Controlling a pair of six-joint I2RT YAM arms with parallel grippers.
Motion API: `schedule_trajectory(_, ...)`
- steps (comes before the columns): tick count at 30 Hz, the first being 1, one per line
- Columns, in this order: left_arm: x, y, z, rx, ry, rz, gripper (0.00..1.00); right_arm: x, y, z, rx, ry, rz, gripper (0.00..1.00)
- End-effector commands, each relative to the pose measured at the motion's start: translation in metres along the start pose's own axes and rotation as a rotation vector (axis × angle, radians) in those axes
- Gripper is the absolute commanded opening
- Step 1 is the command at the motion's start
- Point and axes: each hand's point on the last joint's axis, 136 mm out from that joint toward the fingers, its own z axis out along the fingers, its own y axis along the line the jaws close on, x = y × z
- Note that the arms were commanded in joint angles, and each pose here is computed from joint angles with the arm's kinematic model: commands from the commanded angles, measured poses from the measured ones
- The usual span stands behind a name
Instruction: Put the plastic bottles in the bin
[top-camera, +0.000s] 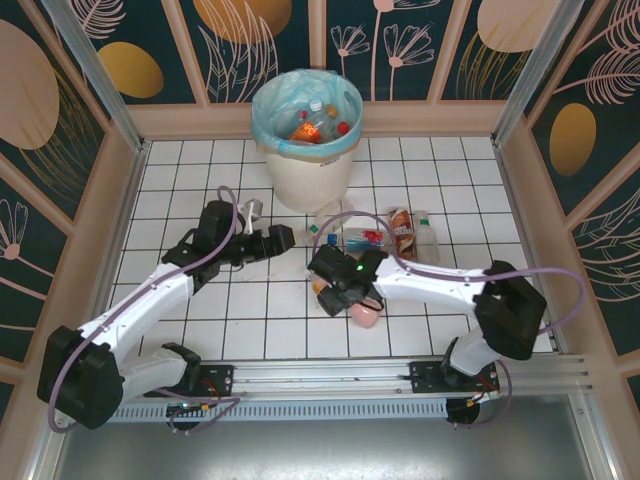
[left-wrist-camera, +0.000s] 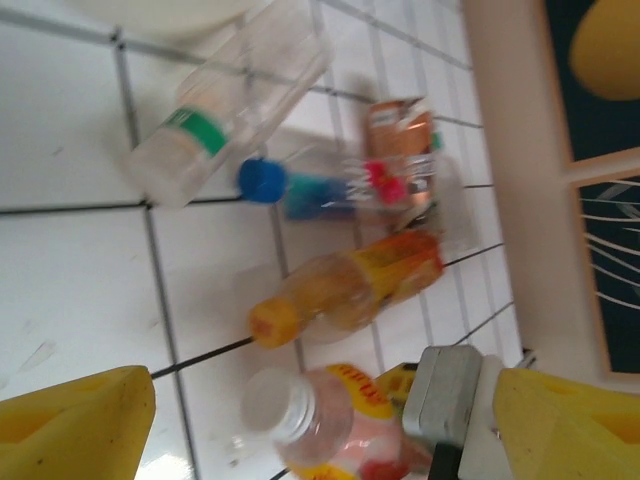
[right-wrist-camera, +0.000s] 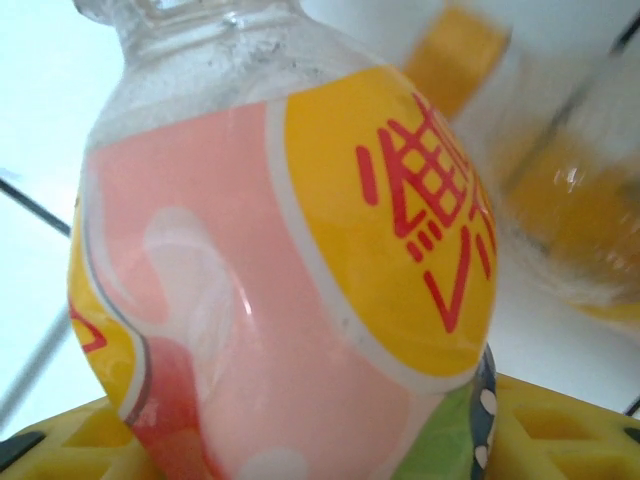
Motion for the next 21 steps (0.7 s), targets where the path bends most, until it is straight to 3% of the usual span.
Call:
schedule_trajectory(1,-0.014,-0.049,-0.021,0.145,-0.021,0.089,0.88,-0.043,0.022,-0.039,-0.134,-0.22,0.03,0.52)
schedule_trajectory(9,-0.018,-0.084,-0.037,0.27,-0.021,0.133,0.85,-0.086,0.029,-0.092,-0.222,-0.494,0.067,0.49)
schedule_trajectory(17,-0.008,-0.089,-0.038,0.322,0.029,0.142,0.73,-0.095,0.029,-0.108,-0.237,-0.551,0.083,0.48)
schedule_trajectory(21,-0.007,-0.084,-0.035,0.304,0.027,0.128,0.57,-0.095,0.032,-0.112,-0.265,-0.568,0.082,0.48)
